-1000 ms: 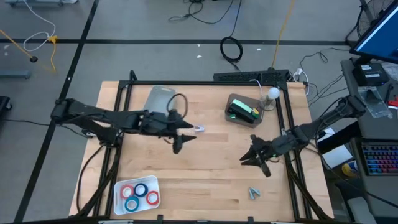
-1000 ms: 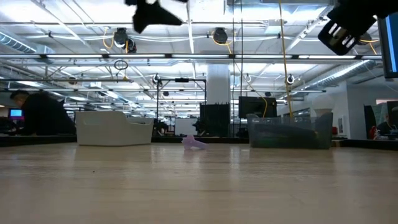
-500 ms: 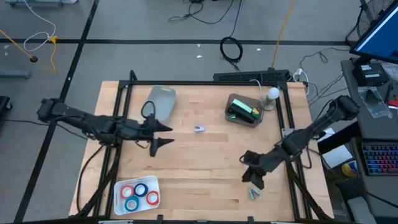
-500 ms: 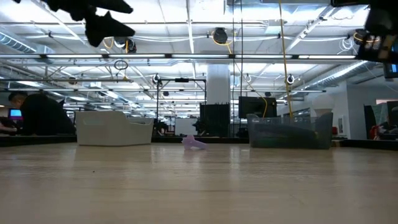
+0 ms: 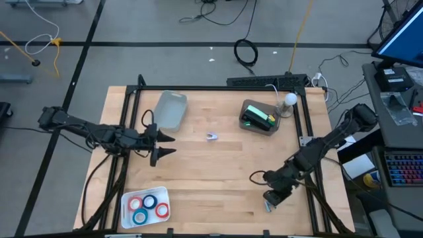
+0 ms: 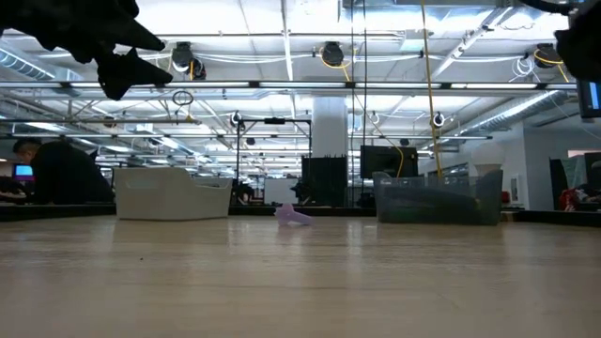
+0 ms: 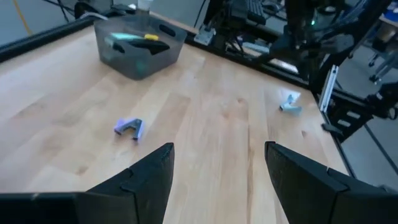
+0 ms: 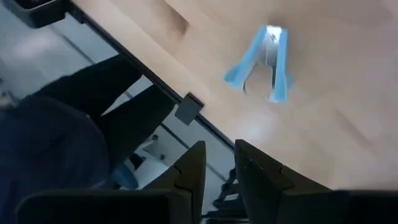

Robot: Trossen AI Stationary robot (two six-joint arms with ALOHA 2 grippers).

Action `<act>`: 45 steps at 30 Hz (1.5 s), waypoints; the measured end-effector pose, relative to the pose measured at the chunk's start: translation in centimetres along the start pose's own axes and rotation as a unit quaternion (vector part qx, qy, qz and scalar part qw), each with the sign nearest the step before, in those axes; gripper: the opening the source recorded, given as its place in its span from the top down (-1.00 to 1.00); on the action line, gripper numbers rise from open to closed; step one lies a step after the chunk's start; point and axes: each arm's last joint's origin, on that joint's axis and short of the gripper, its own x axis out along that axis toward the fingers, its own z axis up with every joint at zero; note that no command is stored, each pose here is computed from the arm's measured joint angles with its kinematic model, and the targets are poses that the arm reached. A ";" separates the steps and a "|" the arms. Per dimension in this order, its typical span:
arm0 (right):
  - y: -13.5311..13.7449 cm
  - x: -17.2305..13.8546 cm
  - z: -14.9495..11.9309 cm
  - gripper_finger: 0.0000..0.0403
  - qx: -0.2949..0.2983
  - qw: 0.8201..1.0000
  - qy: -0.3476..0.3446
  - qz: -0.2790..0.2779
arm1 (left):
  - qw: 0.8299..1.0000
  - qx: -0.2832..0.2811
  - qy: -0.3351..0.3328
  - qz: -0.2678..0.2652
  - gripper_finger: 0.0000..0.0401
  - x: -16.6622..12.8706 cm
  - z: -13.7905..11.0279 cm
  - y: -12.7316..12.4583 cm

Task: Pick and place Stapler, Stapler remover, tape
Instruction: Put the light blue staple remover into the gray bin

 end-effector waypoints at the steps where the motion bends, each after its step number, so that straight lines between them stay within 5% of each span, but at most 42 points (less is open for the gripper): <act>1: 0.0 0.1 -0.1 0.62 0.014 1.000 0.002 -0.001 | 1.000 0.001 0.003 0.000 -0.28 0.0 -0.1 0.0; 7: -0.2 0.2 -0.9 0.62 0.079 0.997 0.009 -0.009 | 1.000 0.007 0.006 -0.002 -0.28 0.0 -0.2 -0.1; 21: -0.4 0.3 -1.0 0.58 0.024 0.999 -0.019 -0.016 | 1.000 0.009 0.008 -0.002 -0.28 0.0 -0.2 -0.1; 34: -0.6 0.6 -1.0 0.03 0.009 0.998 -0.050 -0.021 | 1.000 0.008 0.013 0.000 -0.28 0.0 -0.3 0.0; 45: -2.8 2.8 -0.3 0.06 0.010 0.996 -0.051 -0.070 | 1.000 0.008 0.014 0.002 -0.28 0.0 -0.3 0.0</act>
